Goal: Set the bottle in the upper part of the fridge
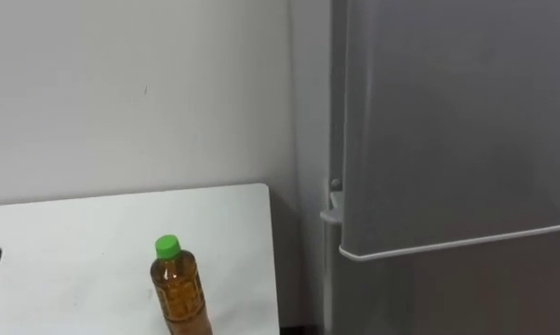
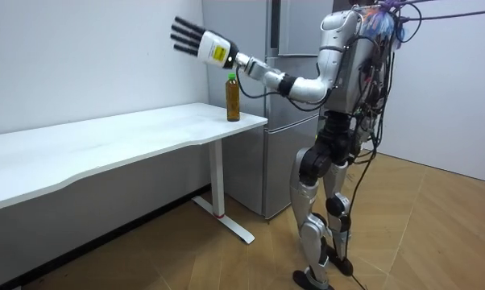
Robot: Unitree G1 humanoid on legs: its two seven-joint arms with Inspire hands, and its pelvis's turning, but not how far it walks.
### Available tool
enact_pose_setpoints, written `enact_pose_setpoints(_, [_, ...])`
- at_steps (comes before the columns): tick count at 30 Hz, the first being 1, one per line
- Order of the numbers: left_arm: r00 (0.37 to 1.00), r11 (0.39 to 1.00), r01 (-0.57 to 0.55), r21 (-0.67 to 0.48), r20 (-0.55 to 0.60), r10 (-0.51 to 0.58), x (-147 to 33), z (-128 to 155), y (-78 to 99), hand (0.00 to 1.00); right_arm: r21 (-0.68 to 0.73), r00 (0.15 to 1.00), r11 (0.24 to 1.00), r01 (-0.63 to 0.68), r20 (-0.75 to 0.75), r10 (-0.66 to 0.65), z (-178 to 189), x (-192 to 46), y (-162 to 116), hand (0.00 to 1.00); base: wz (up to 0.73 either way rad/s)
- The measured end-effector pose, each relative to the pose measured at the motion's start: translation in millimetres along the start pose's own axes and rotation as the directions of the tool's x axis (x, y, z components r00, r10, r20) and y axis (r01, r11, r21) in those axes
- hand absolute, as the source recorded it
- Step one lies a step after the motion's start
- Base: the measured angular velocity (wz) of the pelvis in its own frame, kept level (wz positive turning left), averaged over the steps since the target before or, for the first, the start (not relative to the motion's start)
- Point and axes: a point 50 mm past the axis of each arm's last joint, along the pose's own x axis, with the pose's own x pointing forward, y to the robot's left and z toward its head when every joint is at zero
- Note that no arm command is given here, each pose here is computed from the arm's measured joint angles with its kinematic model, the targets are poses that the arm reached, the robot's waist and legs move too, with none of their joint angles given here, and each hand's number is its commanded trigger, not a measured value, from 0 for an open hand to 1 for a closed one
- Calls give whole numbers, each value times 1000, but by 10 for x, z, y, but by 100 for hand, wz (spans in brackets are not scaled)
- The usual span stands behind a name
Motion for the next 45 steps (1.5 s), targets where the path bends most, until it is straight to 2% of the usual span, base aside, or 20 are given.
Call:
enact_pose_setpoints(4, [997,997,59,-41,42,-58,30,98,-126,0,2,1000,1000,-6,-3,6,36,20,30,0,0])
enact_pose_setpoints(9, [956,941,291,-174,94,-278,-5,215,-617,0,1,1000,1000,-25,-7,25,61,55,104,0,0])
enact_pose_setpoints(10, [949,933,312,-179,101,-298,-8,225,-655,0,2,1000,1000,-29,-8,29,66,60,112,0,-3])
enact_pose_setpoints(12, [919,898,394,-197,123,-376,-25,262,-809,0,-4,999,999,-36,-5,36,90,70,133,0,-7])
enact_pose_setpoints(16, [861,834,508,-214,134,-490,-87,283,-1008,0,-12,999,999,-46,-6,46,124,90,178,0,-11])
enact_pose_setpoints(21, [753,706,651,-278,120,-647,-217,263,-1231,0,-27,998,998,-60,-11,60,171,116,235,0,-8])
enact_pose_setpoints(25, [704,654,697,-294,107,-703,-261,241,-1282,0,-22,998,998,-56,-16,55,172,119,240,0,-3])
enact_pose_setpoints(30, [641,559,723,-405,92,-762,-346,211,-1368,0,-22,998,998,-57,-15,57,207,121,236,0,0])
enact_pose_setpoints(45, [567,450,720,-528,75,-820,-464,178,-1473,0,-101,995,992,-77,-64,71,313,162,291,0,1])
